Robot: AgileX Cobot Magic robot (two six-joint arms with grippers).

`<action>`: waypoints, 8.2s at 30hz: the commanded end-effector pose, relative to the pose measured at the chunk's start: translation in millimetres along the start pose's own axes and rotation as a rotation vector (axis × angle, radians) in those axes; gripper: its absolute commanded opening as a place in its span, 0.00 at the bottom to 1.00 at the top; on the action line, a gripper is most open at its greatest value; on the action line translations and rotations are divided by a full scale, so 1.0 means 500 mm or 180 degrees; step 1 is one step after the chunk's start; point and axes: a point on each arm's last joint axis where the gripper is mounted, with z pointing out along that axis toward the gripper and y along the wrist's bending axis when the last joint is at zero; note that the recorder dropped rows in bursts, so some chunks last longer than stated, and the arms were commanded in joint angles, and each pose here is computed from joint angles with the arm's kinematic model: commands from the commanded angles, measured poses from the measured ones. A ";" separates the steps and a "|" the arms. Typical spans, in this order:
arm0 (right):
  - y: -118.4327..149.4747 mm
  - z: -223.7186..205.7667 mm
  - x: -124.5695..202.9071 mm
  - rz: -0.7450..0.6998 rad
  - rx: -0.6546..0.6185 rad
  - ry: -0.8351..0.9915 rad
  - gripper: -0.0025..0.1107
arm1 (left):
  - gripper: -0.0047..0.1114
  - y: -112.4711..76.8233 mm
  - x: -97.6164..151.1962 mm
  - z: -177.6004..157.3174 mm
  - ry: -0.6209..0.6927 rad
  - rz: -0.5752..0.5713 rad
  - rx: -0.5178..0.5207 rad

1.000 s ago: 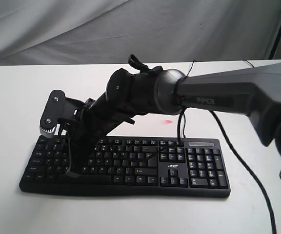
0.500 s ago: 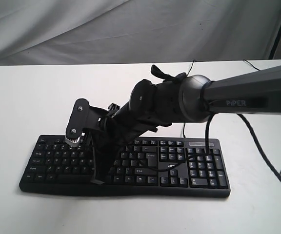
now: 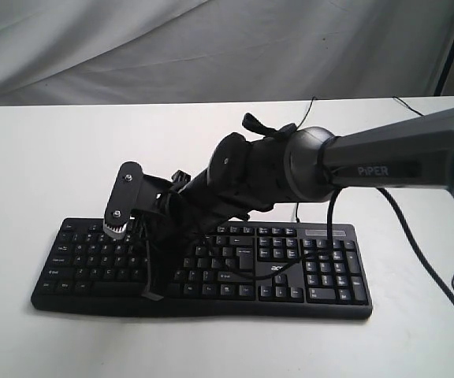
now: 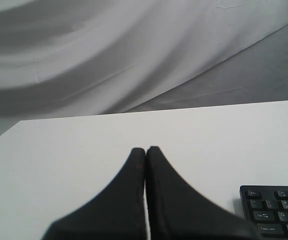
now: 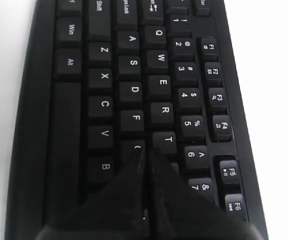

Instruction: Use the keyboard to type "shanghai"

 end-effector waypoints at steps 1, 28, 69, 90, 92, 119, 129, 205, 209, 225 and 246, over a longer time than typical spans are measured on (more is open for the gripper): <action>0.001 0.002 0.005 -0.0001 0.0002 0.0005 0.02 | 0.05 -0.001 0.003 0.001 0.0008 -0.0009 0.0014; 0.004 0.016 0.016 -0.0039 -0.0049 0.0056 0.02 | 0.05 -0.001 0.003 0.001 0.0008 -0.0009 0.0014; 0.038 0.009 -0.072 -0.0068 0.0024 -0.0272 0.02 | 0.05 -0.001 0.003 0.001 0.0008 -0.0009 0.0014; 0.021 0.104 -0.131 -0.0085 -0.0078 -0.0200 0.02 | 0.05 -0.001 0.003 0.001 0.0008 -0.0009 0.0014; 0.020 0.111 -0.128 -0.0077 -0.0040 -0.0201 0.02 | 0.05 -0.001 0.003 0.001 0.0008 -0.0009 0.0014; 0.017 0.130 -0.116 -0.0039 0.0035 -0.0202 0.02 | 0.05 -0.001 0.003 0.001 0.0008 -0.0009 0.0014; 0.018 0.132 -0.114 -0.0048 0.0021 -0.0185 0.02 | 0.05 -0.001 0.003 0.001 0.0008 -0.0009 0.0014; 0.032 0.012 0.016 0.0004 -0.0071 0.0230 0.02 | 0.05 -0.001 0.003 0.001 0.0008 -0.0009 0.0014; 0.032 0.012 0.017 -0.0007 -0.0071 0.0232 0.02 | 0.05 -0.001 0.003 0.001 0.0008 -0.0009 0.0014; 0.032 0.022 0.029 0.0026 -0.0131 0.0284 0.02 | 0.05 -0.001 0.003 0.001 0.0008 -0.0009 0.0014; 0.008 0.030 -0.036 -0.0001 -0.0101 0.0025 0.02 | 0.05 -0.001 0.003 0.001 0.0008 -0.0009 0.0014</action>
